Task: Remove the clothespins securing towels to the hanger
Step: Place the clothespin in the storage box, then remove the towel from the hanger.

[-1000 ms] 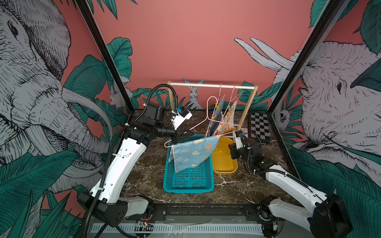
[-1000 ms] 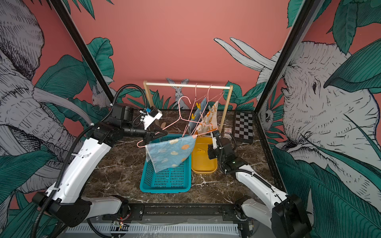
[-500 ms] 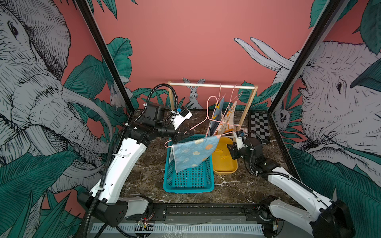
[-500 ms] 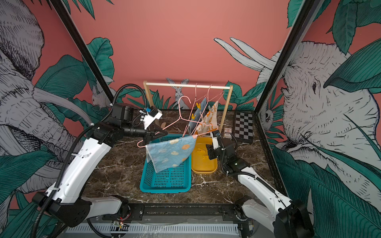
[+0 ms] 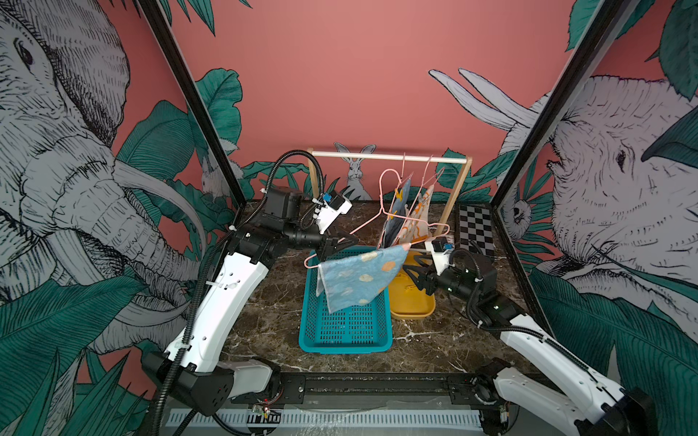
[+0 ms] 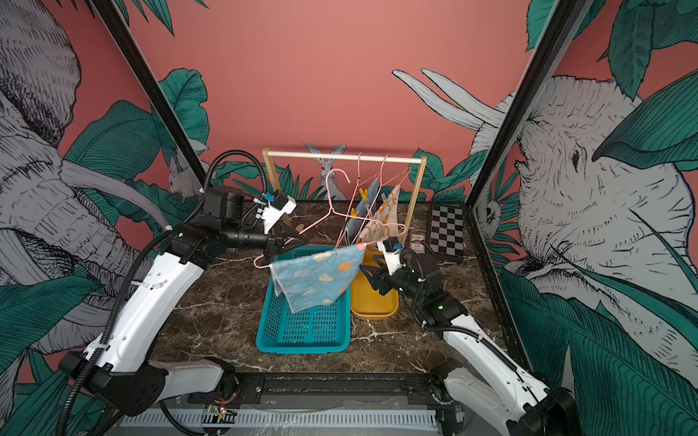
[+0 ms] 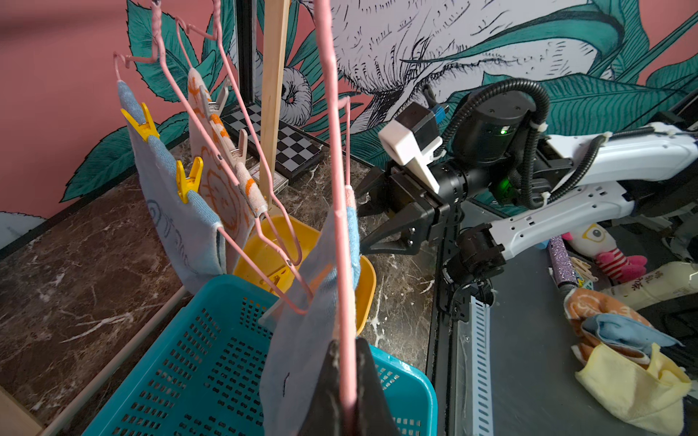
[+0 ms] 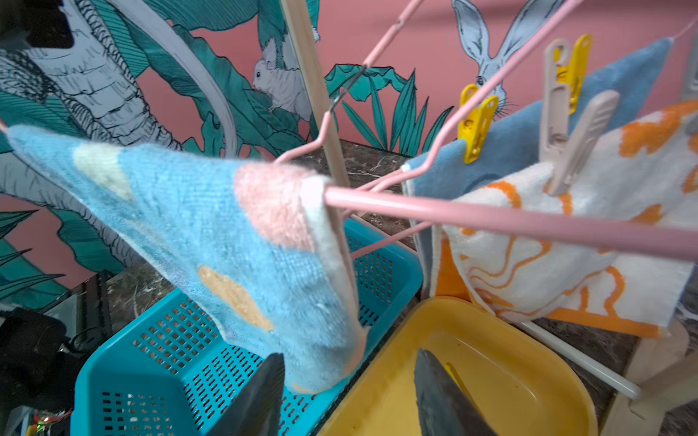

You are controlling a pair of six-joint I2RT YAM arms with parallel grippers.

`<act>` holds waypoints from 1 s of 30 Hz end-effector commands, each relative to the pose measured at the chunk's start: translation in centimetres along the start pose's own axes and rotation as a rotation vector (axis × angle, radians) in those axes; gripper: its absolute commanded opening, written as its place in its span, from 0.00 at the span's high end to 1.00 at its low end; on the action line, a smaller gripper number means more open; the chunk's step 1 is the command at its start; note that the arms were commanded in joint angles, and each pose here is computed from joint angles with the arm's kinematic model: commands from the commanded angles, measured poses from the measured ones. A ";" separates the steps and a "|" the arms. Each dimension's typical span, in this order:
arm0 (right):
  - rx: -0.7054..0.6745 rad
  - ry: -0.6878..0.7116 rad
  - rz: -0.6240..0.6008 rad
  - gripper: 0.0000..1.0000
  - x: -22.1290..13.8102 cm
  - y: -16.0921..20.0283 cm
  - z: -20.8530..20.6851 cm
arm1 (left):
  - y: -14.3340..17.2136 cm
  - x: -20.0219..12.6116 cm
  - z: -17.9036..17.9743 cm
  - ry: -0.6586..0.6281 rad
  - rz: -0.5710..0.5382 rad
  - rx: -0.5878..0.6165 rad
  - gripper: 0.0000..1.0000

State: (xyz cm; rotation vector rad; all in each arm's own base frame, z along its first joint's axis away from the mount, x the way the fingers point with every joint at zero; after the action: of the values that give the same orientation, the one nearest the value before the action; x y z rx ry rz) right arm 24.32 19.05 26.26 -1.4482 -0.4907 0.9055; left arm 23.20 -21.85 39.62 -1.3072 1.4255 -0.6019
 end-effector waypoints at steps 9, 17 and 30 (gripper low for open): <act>-0.044 -0.181 -0.097 0.47 1.5 -3.2 2.5 | -2.4 -1.4 -2.5 0.072 -0.101 0.060 1.00; -0.070 -0.179 -0.065 0.92 1.5 -2.9 3.2 | -3.1 -1.9 -2.0 -0.008 -0.125 0.064 1.00; -0.088 -0.109 0.048 0.98 0.3 0.2 2.7 | -4.9 -4.6 -2.4 -0.196 -0.209 0.131 1.00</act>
State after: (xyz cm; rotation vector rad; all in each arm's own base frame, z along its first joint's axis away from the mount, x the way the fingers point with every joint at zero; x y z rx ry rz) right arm 22.70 21.42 27.23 -1.4603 -0.6132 1.0106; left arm 22.89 -20.48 42.78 -1.3691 1.2335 -0.6027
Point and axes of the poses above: each gripper's point midway between its finger pads, its own x axis out along the fingers, its own z axis along the line the jaws close on, y = z × x, the point moved 4 cm from there along -x, back along the fingers, and after that the axes turned 5 degrees about -x, right-handed, at the moved point
